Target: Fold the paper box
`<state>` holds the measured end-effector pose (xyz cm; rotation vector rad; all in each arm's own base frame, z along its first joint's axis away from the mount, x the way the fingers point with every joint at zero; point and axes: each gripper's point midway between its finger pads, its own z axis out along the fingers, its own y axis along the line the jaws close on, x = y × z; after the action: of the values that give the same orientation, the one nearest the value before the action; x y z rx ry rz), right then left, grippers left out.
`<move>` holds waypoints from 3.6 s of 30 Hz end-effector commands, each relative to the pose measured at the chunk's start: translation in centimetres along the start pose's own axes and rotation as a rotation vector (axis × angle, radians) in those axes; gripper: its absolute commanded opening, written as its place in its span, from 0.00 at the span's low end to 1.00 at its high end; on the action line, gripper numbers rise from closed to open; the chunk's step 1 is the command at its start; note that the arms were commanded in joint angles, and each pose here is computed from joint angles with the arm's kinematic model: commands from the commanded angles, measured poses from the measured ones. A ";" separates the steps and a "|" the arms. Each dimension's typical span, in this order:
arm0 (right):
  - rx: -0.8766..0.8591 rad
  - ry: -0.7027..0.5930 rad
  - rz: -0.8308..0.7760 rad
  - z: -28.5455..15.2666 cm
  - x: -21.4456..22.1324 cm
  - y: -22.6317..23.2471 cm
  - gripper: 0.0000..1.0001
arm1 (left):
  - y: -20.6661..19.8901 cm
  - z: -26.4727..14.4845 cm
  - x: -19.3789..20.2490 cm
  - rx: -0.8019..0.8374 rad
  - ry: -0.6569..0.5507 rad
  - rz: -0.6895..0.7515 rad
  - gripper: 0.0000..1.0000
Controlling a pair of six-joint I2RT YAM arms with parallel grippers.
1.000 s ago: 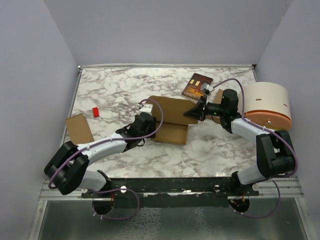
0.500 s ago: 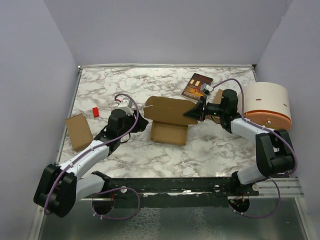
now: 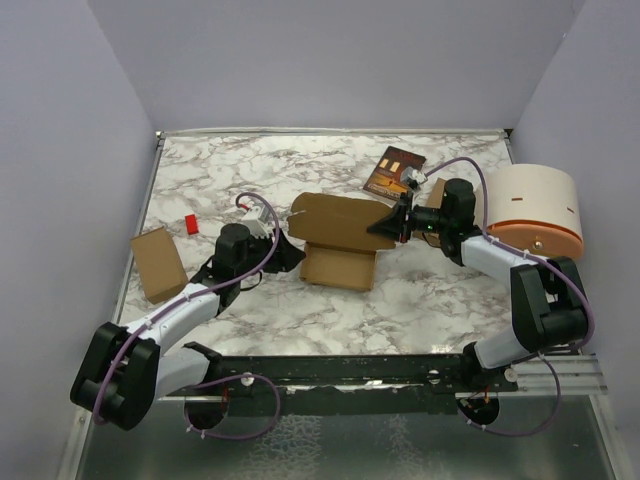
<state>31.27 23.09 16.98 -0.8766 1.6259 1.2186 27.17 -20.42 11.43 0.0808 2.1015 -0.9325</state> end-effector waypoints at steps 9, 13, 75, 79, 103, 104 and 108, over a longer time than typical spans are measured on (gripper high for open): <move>-0.018 -0.009 -0.040 0.2 -0.6 -0.1 0.02 | 0.0 0.3 -0.7 -0.005 -0.010 0.009 0.53; -0.016 -0.002 -0.030 0.3 -0.4 -0.3 0.04 | 0.1 0.2 -1.1 -0.018 -0.018 0.017 0.53; 0.011 0.020 -0.250 -4.5 -6.1 -0.7 0.81 | 22.7 -8.3 -17.9 -0.801 -0.104 0.057 0.74; -0.006 0.020 -0.235 -4.4 -5.9 -0.6 0.81 | 26.6 -8.5 -16.5 -0.878 -0.038 0.003 0.73; -0.029 0.023 -0.218 -4.1 -5.3 -0.5 0.81 | 33.5 -5.2 -11.1 -0.949 0.234 -0.077 0.38; -0.029 0.024 -0.215 -4.1 -5.3 -0.5 0.81 | 33.5 -5.2 -11.0 -0.945 0.237 -0.079 0.33; -0.029 0.023 -0.219 -4.1 -5.4 -0.5 0.81 | 32.9 -5.2 -11.0 -0.929 0.230 -0.087 0.16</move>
<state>32.78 18.90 21.81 -1.0452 1.5097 1.0601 43.78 10.13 2.53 -0.4007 2.5131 0.1204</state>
